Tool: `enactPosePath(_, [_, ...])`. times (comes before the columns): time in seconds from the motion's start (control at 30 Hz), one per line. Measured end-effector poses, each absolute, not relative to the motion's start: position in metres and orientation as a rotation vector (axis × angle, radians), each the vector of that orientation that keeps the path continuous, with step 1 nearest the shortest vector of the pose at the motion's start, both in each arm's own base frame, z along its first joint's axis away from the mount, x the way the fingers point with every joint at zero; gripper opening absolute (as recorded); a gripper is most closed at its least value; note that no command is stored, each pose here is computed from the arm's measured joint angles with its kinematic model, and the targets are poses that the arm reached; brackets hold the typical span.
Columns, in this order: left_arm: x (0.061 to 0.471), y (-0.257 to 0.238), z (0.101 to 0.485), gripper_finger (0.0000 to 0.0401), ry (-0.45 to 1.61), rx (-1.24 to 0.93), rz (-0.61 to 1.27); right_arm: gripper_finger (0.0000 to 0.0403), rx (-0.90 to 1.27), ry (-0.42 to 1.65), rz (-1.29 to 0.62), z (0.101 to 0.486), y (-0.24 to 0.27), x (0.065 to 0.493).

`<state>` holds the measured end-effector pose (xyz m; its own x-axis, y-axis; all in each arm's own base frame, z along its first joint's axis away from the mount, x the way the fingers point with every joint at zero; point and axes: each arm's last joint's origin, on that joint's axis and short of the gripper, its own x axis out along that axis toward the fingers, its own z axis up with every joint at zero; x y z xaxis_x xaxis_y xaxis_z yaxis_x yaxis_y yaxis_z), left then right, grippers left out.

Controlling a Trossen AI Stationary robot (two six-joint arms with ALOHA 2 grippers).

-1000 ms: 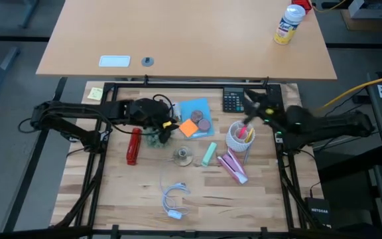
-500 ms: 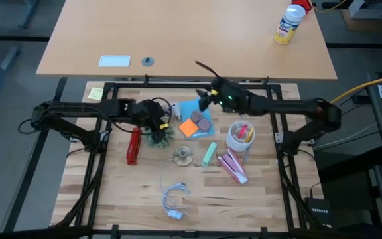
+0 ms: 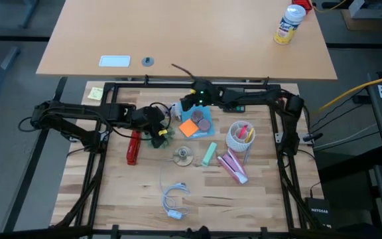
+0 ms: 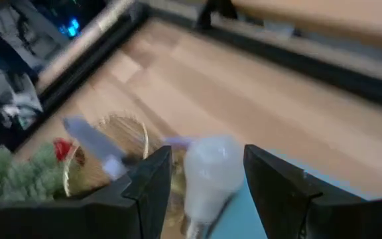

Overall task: Screw lightbulb
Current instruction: Insert the white lightbulb into the lamp socket

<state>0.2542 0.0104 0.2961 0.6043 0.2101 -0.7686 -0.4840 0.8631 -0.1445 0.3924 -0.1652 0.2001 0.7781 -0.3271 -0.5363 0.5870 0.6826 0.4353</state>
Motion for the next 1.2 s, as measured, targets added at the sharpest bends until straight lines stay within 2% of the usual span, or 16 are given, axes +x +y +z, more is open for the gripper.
enactPosePath(0.27, [0.255,0.005,0.296,0.0117,0.831,-0.351,0.393,0.0193,0.657,0.531,-0.577,0.187,-0.152,0.402])
enactPosePath(0.5, [0.255,0.005,0.297,0.0117,0.822,-0.371,0.400,0.0193,0.608,0.509,-0.604,0.184,-0.137,0.412])
enactPosePath(0.87, [0.255,0.004,0.297,0.0117,0.820,-0.377,0.397,0.0193,0.699,0.576,-0.574,0.140,-0.138,0.430])
enactPosePath(1.2, [0.255,0.004,0.296,0.0117,0.822,-0.381,0.400,0.0193,0.670,0.591,-0.628,0.138,-0.134,0.431])
